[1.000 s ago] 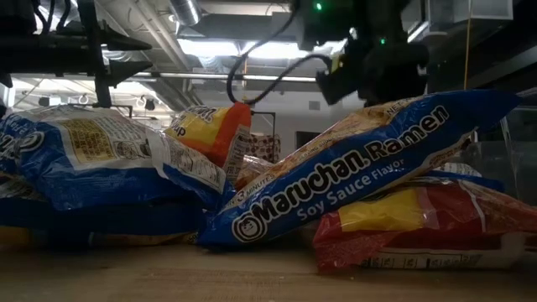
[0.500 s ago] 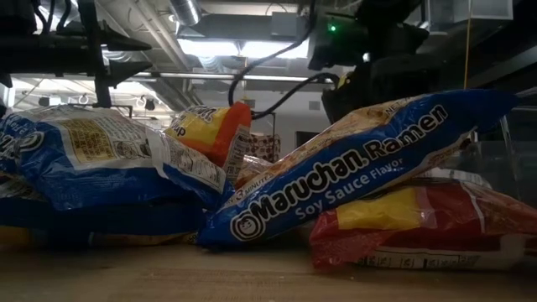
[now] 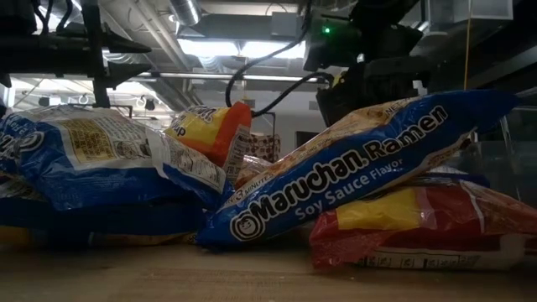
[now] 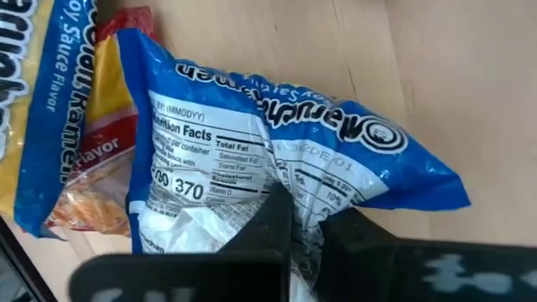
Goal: Sort Maruchan noodles
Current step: Put the blue noodle pack into the black bin
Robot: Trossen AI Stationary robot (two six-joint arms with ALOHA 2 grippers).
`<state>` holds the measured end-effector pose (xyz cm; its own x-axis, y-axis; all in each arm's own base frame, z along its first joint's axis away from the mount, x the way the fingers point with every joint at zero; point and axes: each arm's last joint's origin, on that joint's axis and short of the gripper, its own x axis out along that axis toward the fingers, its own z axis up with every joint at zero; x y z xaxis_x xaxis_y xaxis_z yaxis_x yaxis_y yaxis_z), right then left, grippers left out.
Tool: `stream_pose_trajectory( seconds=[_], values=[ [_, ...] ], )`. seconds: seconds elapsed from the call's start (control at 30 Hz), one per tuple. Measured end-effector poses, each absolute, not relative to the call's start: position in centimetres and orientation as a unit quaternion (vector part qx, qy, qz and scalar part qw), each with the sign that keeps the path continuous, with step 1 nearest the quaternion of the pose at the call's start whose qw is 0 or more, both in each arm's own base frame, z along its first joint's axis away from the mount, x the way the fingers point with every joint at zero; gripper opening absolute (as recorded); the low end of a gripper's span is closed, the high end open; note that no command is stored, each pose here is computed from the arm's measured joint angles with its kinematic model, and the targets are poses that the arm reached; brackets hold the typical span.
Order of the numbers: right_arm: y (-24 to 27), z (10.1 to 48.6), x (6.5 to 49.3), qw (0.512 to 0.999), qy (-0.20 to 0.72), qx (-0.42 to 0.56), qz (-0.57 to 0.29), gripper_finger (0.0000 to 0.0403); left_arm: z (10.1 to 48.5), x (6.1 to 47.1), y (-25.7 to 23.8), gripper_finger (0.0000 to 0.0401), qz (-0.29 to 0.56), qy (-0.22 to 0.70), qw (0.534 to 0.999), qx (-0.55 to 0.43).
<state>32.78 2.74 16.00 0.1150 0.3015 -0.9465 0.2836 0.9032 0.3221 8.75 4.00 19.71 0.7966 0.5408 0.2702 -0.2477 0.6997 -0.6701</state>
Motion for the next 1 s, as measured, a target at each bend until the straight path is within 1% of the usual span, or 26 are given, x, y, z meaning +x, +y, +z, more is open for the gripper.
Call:
stream_pose_trajectory(
  seconds=[0.07, 0.17, 0.27, 0.47, 0.57, 0.67, 0.83, 0.93, 1.0],
  values=[
    [2.7, 16.4, 33.1, 0.718, 0.662, 0.214, 0.005, 0.0014, 19.7, 8.8, 4.0, 0.0147, 0.221, -0.23, 0.893, -0.318],
    [2.5, 17.5, 33.8, 0.73, 0.651, 0.207, 0.011, 0.0005, 19.7, 8.8, 4.0, 0.0147, 0.221, -0.23, 0.893, -0.318],
    [2.0, 19.0, 34.5, 0.736, 0.647, 0.199, 0.017, 0.0004, 19.7, 8.8, 4.0, 0.0147, 0.221, -0.23, 0.893, -0.318],
    [0.7, 23.1, 35.4, 0.745, 0.642, 0.18, 0.03, 0.0001, 19.7, 8.8, 4.0, 0.0147, 0.22, -0.23, 0.893, -0.318],
    [0.2, 25.4, 34.9, 0.744, 0.65, 0.153, 0.032, 0.0, 19.7, 8.8, 4.0, 0.0147, 0.219, -0.23, 0.893, -0.318],
    [-0.5, 27.7, 33.1, 0.737, 0.659, 0.145, 0.025, 0.0, 19.7, 8.8, 4.0, 0.0147, 0.219, -0.229, 0.893, -0.318],
    [-1.8, 31.4, 27.7, 0.727, 0.674, 0.128, -0.035, 0.0, 19.7, 8.8, 4.0, 0.0147, 0.219, -0.228, 0.894, -0.316],
    [-2.7, 32.5, 24.6, 0.715, 0.686, 0.112, -0.073, 0.0, 19.7, 8.8, 4.0, 0.0147, 0.22, -0.228, 0.895, -0.315],
    [-3.1, 32.6, 22.9, 0.704, 0.698, 0.098, -0.085, 0.0, 19.7, 8.8, 4.0, 0.0147, 0.222, -0.229, 0.894, -0.315]
  ],
)
